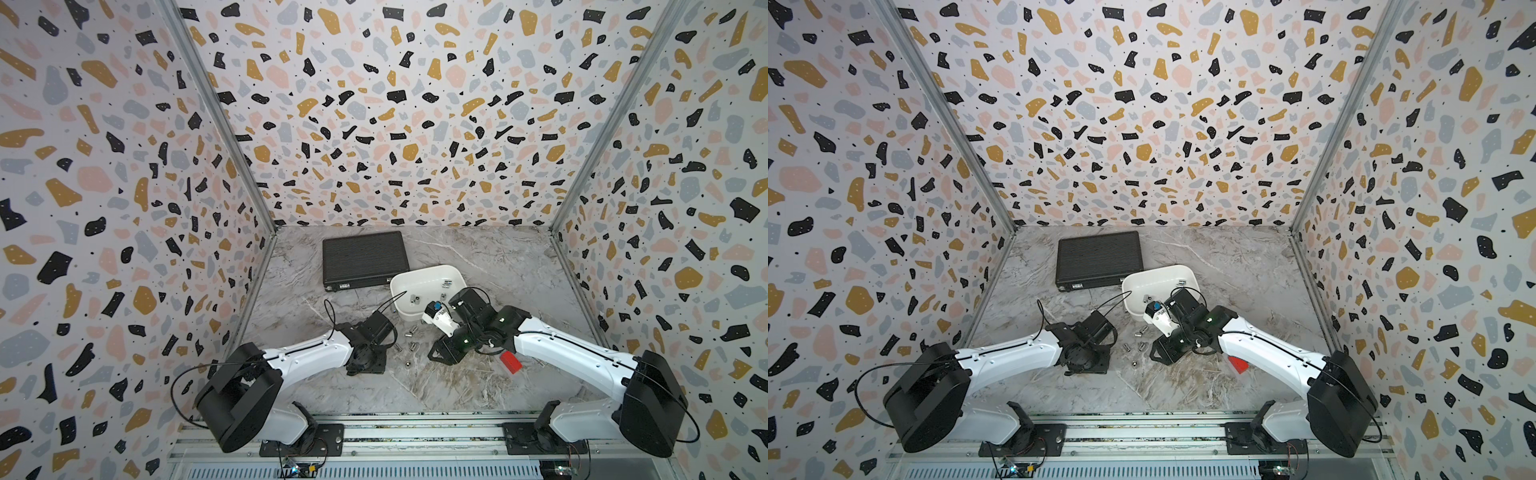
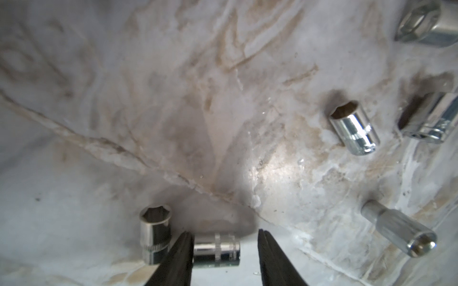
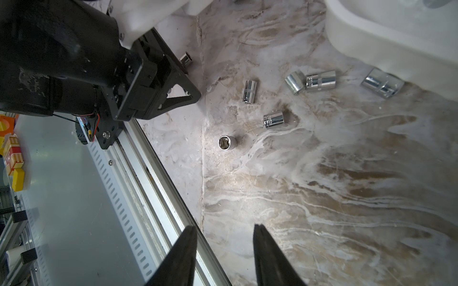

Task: Put the socket on the desktop into the storage box
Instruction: Pick up the socket head at the center of the board.

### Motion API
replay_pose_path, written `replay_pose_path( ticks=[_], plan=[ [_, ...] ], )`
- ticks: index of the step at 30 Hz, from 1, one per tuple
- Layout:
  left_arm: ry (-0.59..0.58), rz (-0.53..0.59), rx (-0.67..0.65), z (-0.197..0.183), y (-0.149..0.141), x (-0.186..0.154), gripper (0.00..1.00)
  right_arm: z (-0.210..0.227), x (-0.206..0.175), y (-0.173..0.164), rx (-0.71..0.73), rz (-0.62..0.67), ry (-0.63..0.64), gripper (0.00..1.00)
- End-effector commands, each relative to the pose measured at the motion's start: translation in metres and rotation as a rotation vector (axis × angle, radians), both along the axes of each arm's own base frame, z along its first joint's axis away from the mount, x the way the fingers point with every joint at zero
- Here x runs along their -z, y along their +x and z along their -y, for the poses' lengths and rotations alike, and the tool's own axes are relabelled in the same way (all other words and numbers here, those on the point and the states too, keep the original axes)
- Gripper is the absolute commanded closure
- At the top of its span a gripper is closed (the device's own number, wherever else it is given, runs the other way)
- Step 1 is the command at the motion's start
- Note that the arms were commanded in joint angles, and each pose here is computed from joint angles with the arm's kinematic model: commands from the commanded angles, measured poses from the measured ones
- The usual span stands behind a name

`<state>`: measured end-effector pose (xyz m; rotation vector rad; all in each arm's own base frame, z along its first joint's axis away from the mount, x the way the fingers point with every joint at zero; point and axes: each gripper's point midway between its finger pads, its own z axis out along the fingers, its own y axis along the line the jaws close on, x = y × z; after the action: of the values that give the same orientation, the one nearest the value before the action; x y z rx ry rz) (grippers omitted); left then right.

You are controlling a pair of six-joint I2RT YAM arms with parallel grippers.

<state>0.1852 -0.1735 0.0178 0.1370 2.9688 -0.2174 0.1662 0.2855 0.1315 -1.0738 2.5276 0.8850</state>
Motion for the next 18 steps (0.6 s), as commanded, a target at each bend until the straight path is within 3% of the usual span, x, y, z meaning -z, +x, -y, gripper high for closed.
replay_pose_path(
  ticks=[1, 11, 18],
  plan=[
    [0.020, 0.027, 0.003, 0.0004, 0.0067, -0.0015, 0.55, -0.0008, -0.0095, -0.0021, 0.001, 0.015, 0.029, 0.57],
    [0.034, 0.015, 0.012, 0.0007, 0.0047, 0.0024, 0.61, -0.0008, -0.0098, -0.0013, 0.000, 0.019, 0.026, 0.57],
    [0.036, 0.005, 0.015, -0.0006, 0.0016, 0.0039, 0.80, -0.0018, -0.0099, -0.0003, 0.000, 0.021, 0.028, 0.57]
  ],
)
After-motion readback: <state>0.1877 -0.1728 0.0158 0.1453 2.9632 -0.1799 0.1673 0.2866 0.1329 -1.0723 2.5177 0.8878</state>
